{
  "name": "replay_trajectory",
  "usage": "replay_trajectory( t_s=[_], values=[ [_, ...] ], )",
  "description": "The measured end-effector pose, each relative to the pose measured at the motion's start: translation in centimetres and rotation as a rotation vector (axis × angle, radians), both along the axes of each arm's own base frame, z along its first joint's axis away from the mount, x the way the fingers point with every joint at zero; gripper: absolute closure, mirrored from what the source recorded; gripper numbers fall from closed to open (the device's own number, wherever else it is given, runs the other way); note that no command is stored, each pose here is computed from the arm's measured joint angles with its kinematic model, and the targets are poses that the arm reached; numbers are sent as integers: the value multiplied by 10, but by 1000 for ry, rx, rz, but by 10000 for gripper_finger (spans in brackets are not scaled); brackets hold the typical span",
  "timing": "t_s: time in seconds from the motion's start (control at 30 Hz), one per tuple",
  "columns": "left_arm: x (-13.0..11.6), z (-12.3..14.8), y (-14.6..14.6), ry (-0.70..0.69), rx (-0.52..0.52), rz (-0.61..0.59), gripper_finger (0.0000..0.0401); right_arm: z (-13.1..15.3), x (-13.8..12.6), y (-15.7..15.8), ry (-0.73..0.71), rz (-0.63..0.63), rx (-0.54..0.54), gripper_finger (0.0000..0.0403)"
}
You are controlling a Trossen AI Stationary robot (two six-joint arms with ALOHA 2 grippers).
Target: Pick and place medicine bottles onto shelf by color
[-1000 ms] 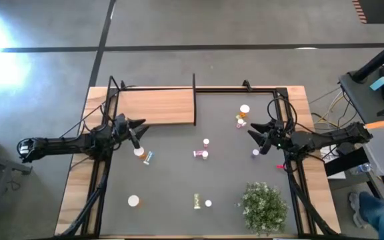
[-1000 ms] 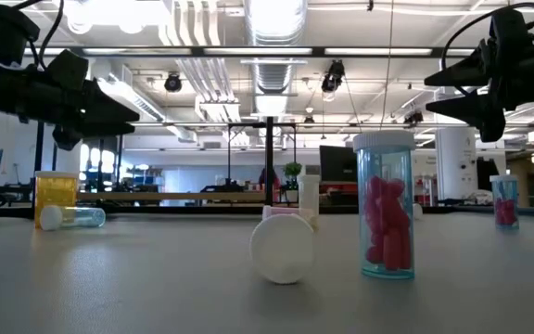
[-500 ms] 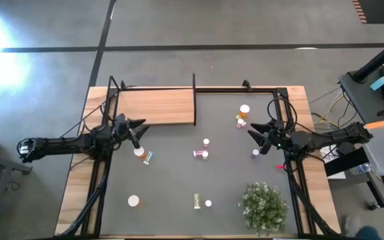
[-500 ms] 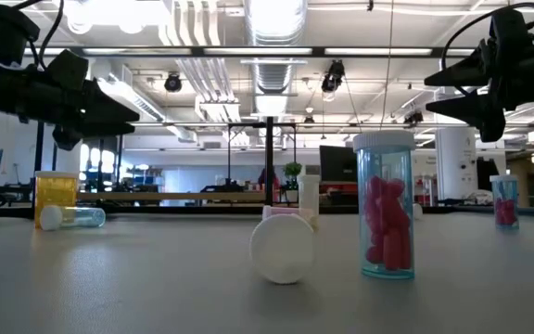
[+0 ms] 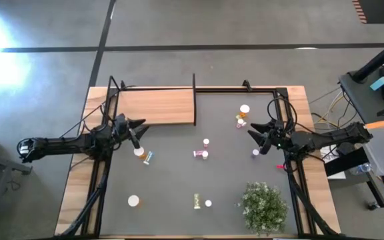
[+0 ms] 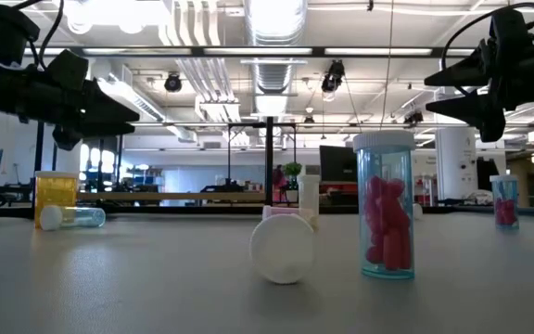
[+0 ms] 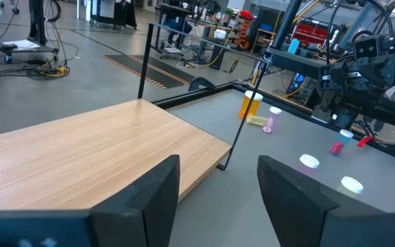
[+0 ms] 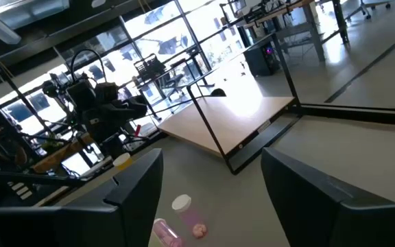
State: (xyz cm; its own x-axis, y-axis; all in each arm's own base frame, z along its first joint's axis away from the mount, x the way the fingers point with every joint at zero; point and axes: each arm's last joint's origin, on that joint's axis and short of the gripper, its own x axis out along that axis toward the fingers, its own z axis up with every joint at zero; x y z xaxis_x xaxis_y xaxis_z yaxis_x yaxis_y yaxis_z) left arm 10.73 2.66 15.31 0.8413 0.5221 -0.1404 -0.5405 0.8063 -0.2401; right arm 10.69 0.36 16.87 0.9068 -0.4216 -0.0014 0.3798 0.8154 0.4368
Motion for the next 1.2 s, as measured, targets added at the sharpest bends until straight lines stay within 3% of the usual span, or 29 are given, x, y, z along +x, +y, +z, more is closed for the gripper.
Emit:
replay_trajectory(
  t_s=[1.2],
  values=[
    [0, 0, 0, 0, 0, 0, 221, 0, 0, 0, 0, 0, 0, 165]
  ],
)
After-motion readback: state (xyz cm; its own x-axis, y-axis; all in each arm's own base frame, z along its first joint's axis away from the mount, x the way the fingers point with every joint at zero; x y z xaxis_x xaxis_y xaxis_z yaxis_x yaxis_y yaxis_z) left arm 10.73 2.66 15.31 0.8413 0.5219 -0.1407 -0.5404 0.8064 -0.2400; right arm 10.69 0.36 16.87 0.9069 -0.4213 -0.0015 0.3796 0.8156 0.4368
